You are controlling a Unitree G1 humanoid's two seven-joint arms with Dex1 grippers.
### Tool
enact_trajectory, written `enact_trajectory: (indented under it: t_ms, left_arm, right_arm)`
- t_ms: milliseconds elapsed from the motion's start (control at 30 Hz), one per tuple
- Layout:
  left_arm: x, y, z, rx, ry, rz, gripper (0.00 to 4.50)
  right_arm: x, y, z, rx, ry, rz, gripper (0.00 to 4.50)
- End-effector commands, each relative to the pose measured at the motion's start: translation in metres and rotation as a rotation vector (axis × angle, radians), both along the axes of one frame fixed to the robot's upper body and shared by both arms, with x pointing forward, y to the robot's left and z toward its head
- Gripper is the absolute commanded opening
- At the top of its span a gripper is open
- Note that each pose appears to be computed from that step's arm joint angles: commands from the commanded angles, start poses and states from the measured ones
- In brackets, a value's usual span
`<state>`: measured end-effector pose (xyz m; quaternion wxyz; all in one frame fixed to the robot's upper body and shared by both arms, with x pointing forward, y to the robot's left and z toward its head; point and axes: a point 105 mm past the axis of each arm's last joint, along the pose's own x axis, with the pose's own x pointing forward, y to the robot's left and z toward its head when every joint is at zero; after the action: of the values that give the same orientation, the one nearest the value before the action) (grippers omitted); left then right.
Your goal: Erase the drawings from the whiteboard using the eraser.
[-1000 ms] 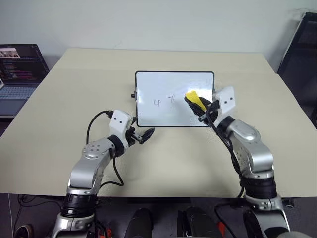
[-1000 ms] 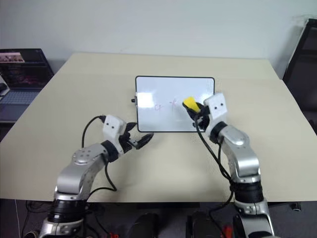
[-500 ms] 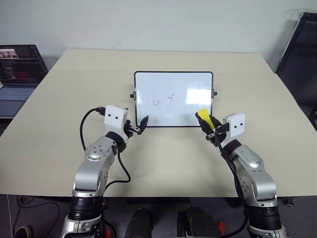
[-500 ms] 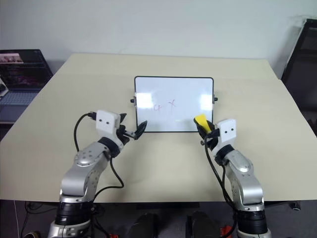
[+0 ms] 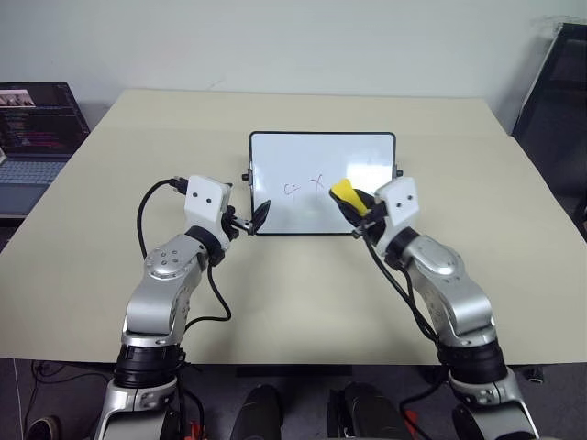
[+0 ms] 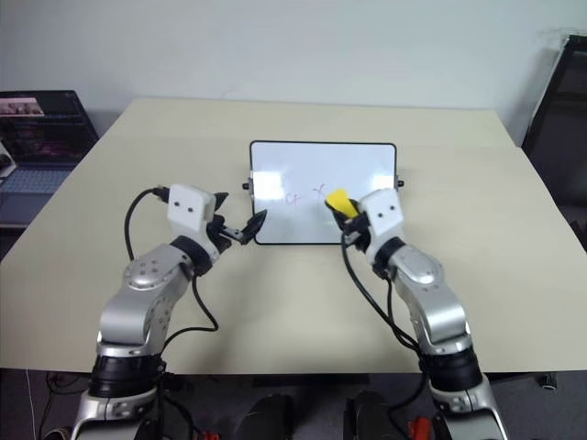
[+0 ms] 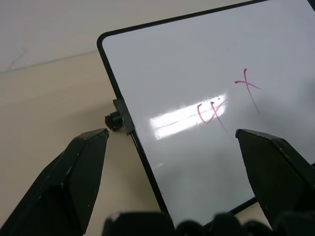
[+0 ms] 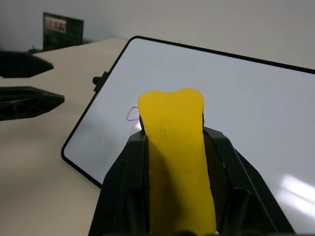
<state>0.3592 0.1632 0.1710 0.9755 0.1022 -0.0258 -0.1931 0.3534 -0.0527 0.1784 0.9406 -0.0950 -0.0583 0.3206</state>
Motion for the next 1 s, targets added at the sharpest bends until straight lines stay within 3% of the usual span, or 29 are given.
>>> enact_trajectory:
  t_ms: [33,233,433,767,1000]
  left_arm:
    - [-0.001,-0.005,0.010,0.028,-0.019,-0.041,4.50]
    - [-0.004,-0.010,-0.003,0.073,0.054,-0.129,4.50]
    - [-0.004,-0.010,-0.006,0.109,0.077,-0.163,4.50]
    - [-0.006,-0.013,-0.010,0.123,0.087,-0.182,4.50]
    - [-0.006,-0.018,-0.012,0.116,0.094,-0.203,4.50]
  right_arm:
    - [0.014,0.010,0.010,-0.099,-0.045,0.034,1.12]
    - [0.058,0.020,0.017,-0.280,-0.080,-0.004,1.12]
    - [0.080,0.023,0.023,-0.333,-0.110,-0.041,1.12]
    - [0.069,0.022,-0.017,-0.542,-0.020,0.098,1.12]
    - [0.090,0.006,0.012,-0.497,-0.117,-0.079,1.12]
